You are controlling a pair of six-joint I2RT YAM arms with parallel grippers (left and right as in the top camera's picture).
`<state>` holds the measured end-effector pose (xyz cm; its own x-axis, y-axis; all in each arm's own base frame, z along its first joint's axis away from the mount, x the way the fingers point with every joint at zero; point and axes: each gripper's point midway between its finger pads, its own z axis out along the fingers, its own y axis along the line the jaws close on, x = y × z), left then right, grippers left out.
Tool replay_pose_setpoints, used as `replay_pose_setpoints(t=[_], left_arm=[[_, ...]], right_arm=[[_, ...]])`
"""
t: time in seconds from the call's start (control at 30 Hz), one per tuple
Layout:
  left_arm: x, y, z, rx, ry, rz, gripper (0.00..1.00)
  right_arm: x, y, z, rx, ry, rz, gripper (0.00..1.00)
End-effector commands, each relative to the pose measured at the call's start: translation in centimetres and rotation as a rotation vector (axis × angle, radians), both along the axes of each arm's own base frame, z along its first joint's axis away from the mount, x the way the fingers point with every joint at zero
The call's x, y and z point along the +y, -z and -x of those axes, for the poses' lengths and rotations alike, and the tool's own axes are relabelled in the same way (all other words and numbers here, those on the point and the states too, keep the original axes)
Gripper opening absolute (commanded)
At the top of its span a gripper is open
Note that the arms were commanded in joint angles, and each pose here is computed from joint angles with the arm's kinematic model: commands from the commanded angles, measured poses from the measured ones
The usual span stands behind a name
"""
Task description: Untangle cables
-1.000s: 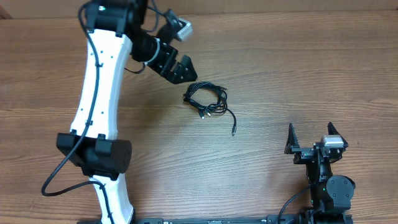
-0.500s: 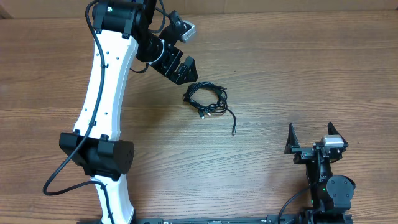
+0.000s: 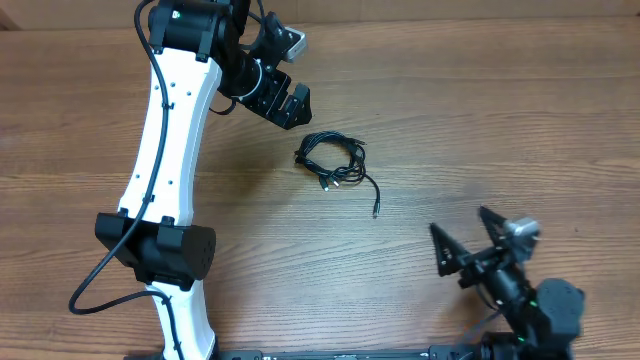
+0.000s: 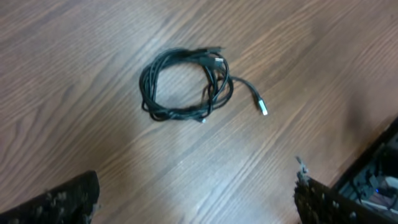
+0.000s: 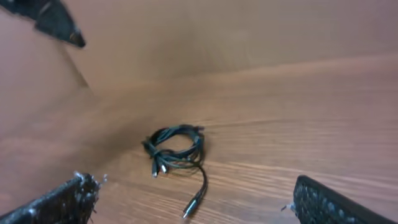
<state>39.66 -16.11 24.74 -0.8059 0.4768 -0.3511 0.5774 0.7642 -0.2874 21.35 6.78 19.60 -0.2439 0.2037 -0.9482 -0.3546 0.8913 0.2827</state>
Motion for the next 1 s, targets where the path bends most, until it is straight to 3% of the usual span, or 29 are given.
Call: replay_pose_setpoints(t=[0.0, 0.13, 0.3, 0.47, 0.67, 0.73, 0.8, 0.9, 0.97], left_arm=[[0.4, -0.3, -0.2, -0.007, -0.035, -0.010, 1.00], [0.3, -0.4, -0.3, 0.000, -0.053, -0.006, 1.00], [0.4, -0.3, -0.1, 0.010, -0.060, -0.007, 1.00], [0.1, -0.4, 0.0, 0.019, -0.065, 0.011, 1.00], [-1.5, -1.4, -0.1, 0.019, -0.040, 0.120, 0.99], [-3.2, -2.6, 0.1, 0.028, -0.006, 0.239, 1.00], [-5.9, -5.9, 0.6, 0.049, 0.058, 0.491, 1.00], [-8.0, -13.9, 1.9, 0.027, 0.269, 0.959, 1.00], [-7.8, -17.1, 2.5, 0.023, 0.368, 1.117, 1.00]], right_arm=[[-3.1, -11.2, 1.7, -0.152, 0.191, 0.046, 1.00], [-3.7, -17.8, 1.7, -0.074, 0.226, 0.057, 1.00], [-4.2, -20.8, -2.6, 0.181, 0.207, 0.183, 1.00], [-4.5, -17.4, -8.6, 0.555, 0.163, 0.241, 1.00], [-3.8, -9.0, -14.4, 0.931, 0.066, 0.225, 1.00], [-1.7, -7.2, -15.6, 0.960, -0.075, 0.180, 1.00], [2.1, -7.9, -16.5, 0.885, -0.323, 0.070, 1.00], [6.2, -12.7, -17.0, 0.654, -0.628, -0.127, 1.00], [7.1, -16.0, -16.8, 0.520, -0.745, -0.210, 1.00]])
